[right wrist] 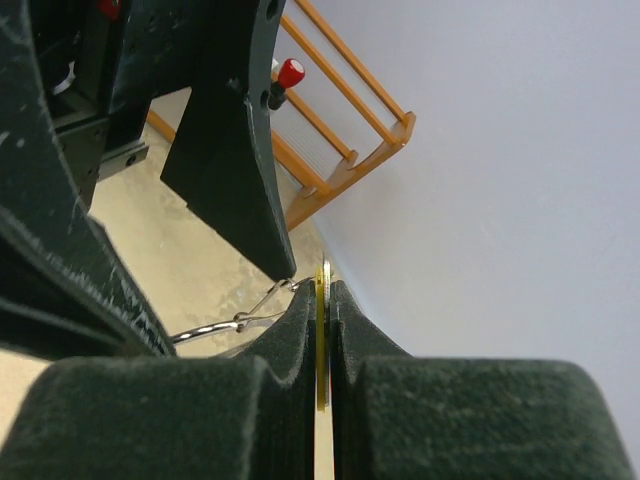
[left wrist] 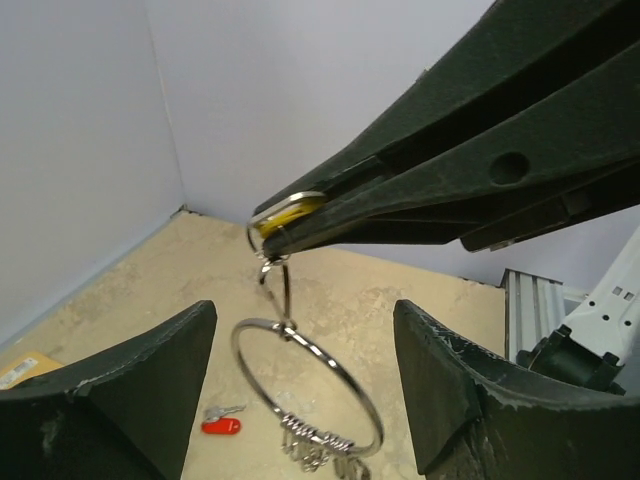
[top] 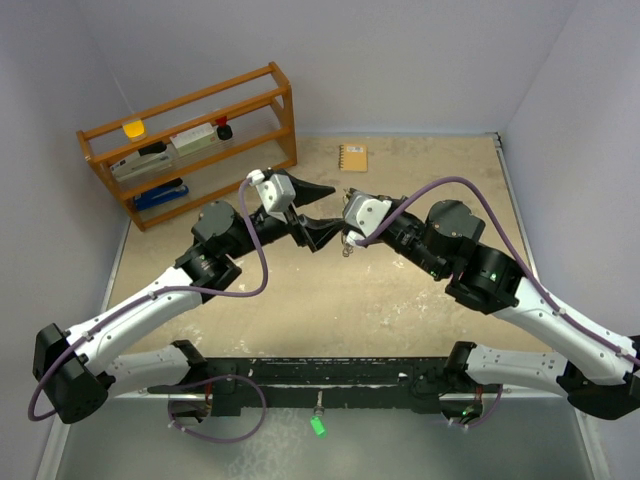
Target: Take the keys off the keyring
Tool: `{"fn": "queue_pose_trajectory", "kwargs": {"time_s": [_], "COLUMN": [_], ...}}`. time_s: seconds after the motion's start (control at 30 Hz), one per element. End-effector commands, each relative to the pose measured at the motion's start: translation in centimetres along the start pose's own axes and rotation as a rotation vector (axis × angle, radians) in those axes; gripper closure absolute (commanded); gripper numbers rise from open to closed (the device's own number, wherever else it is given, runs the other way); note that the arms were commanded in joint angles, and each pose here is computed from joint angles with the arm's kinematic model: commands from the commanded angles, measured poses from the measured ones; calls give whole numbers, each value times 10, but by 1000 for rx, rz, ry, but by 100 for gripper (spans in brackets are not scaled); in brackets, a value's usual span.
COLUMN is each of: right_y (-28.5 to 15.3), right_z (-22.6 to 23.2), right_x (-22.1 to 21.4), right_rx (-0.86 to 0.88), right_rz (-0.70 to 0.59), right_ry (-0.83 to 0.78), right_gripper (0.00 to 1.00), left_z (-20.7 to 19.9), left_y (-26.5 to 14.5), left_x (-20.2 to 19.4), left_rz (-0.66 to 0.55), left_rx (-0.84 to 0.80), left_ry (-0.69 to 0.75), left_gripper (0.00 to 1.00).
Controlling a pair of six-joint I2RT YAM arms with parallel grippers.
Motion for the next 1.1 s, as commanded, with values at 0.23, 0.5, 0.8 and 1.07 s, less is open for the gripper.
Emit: {"fn": "queue_pose_trajectory", "kwargs": {"time_s": [0.23,0.5,0.8,1.07], "right_y": [-5,-5,-7,-7], "right_z": [-28,-27,-26,-26], "right_x": [19,18,17,17], "right_rx": [-123,-120,-124,-119], "right_rz": [-71,-73,-72,-74], "right_ry": [24,24,25,30], "right_gripper": [100,100,100,100], "left_z": [3,15,15,12], "left_y": [12,15,13,13], "left_x": [-4,-12,-8,-8], "left_rz": [-68,-134,-224,-244], "left_rx": [85,174,179,152], "left_ry": [3,28,37,42], "left_gripper": [28,31,44,57]}}
Point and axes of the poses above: each gripper's point midway between its finger pads, its own y axis out along the fingers, its own z axis along the line the jaws close on, x = y × z, the point moved 9 cm from there along -y, back along the fingers, and after that the axes turned 10 degrees about -y, right-handed, at the moved point
